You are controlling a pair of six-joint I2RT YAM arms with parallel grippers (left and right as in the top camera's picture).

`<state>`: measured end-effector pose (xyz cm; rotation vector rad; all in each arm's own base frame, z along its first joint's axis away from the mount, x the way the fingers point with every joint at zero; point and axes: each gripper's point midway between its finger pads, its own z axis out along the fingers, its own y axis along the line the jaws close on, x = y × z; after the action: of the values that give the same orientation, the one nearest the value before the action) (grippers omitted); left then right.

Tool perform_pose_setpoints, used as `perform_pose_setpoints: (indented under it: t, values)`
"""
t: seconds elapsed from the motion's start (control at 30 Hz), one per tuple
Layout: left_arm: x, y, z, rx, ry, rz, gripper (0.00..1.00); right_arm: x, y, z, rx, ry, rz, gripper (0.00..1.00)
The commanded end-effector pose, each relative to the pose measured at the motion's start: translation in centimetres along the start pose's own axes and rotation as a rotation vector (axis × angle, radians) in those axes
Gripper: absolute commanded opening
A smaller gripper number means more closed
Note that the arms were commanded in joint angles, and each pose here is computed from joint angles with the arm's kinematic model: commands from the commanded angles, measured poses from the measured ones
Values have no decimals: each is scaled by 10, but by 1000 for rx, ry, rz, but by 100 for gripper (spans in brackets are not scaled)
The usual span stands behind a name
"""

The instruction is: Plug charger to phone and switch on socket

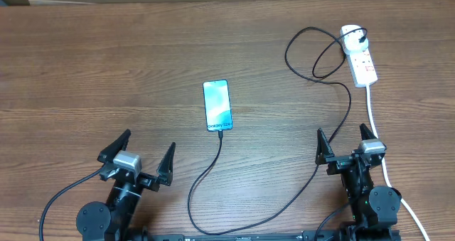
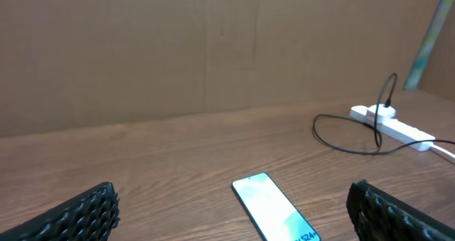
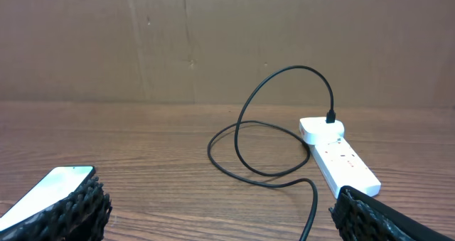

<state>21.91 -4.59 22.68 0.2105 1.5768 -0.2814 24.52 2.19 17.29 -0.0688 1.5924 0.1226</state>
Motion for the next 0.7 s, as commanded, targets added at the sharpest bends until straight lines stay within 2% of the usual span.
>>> perform_pose_setpoints:
  t: [0.0,0.23,0.67]
  values:
    - [-2,5,-1,-32,-17,26,100,2,-2,0,12,-3,6,100]
    - [-4,15,-1,-88,-28,29,100,2,-2,0,12,-3,6,100]
    - [3,23,11,-87,-164,-7,99,2,-2,0,12,-3,6,100]
